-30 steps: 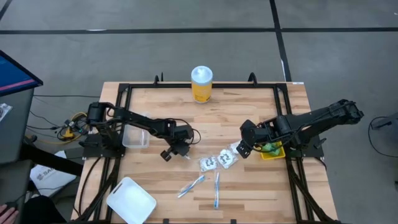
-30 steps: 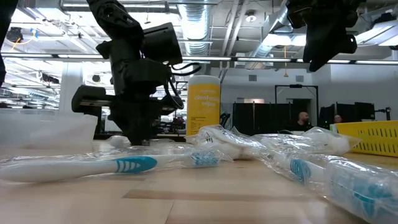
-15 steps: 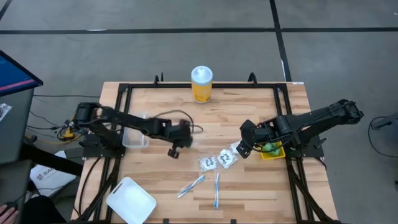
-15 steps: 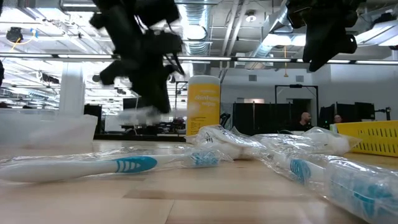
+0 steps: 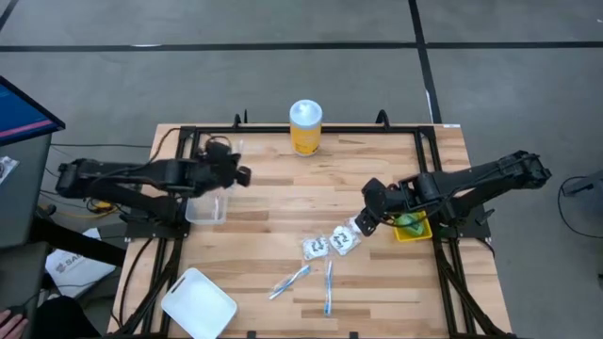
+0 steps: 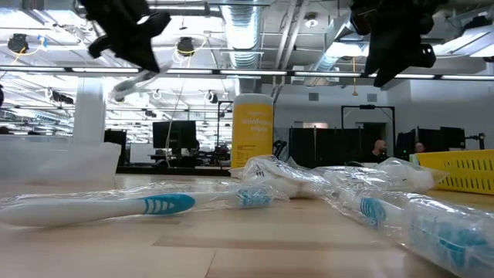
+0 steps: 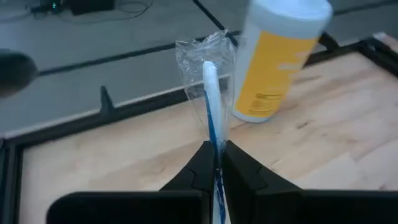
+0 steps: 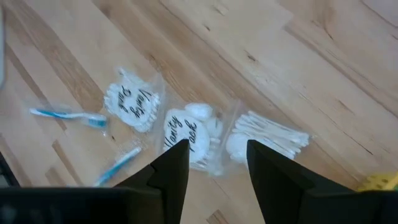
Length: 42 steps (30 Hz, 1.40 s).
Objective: Pick & Place Travel size toiletries
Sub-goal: Put the dark blue toothbrush into the transparent bin, then put the left blue toothbrush into the transparent bin
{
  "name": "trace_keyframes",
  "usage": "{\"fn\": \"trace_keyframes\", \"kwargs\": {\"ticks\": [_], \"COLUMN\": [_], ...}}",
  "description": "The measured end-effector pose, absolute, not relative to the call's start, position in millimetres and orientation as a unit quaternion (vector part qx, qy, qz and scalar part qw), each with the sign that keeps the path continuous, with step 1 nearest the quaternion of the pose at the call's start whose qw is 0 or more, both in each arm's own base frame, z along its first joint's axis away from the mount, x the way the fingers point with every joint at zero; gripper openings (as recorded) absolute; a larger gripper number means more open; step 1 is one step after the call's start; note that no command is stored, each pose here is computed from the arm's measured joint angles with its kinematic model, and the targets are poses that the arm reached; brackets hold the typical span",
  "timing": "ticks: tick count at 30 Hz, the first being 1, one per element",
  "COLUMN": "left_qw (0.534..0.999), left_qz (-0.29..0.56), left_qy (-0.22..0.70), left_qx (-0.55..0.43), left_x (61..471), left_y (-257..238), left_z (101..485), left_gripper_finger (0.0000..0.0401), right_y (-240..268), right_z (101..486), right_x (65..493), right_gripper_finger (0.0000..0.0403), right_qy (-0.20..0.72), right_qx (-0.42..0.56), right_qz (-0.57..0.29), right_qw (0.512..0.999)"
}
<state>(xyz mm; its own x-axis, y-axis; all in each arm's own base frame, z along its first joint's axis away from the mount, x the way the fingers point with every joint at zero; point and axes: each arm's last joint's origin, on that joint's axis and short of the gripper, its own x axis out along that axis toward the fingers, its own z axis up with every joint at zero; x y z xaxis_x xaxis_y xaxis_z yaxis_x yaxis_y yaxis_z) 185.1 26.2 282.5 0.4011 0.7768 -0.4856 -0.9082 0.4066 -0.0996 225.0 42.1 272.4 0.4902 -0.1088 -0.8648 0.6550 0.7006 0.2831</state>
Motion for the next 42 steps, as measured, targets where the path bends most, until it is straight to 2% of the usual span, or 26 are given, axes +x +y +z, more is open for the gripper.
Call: {"fn": "trace_keyframes", "kwargs": {"ticks": [4, 9, 21, 31, 35, 42], "left_qw": [0.794, 0.742, 0.678, 0.669, 0.672, 0.671], "left_qz": [0.531, 0.574, 0.571, 0.563, 0.548, 0.533], "left_qy": [0.222, 0.273, 0.349, 0.371, 0.386, 0.387], "left_qx": [-0.195, -0.214, -0.306, -0.312, -0.316, -0.341], "left_x": [164, 140, 122, 119, 120, 122], "left_y": [28, 28, 23, 21, 20, 19], "left_z": [266, 240, 187, 179, 178, 178], "left_gripper_finger": [0.0007, 0.0003, 0.0001, 0.0005, 0.0041, 0.0158], "right_y": [39, 39, 39, 39, 39, 39], "right_z": [274, 274, 274, 274, 274, 274], "right_x": [228, 229, 229, 229, 229, 229], "right_gripper_finger": [0.0154, 0.0154, 0.0154, 0.0154, 0.0154, 0.0154], "right_qy": [0.435, 0.435, 0.438, 0.437, 0.436, 0.436], "right_qx": [0.308, 0.299, 0.289, 0.290, 0.291, 0.291], "right_qz": [-0.232, -0.227, -0.222, -0.221, -0.220, -0.219], "right_qw": [0.814, 0.818, 0.822, 0.822, 0.823, 0.823]}}
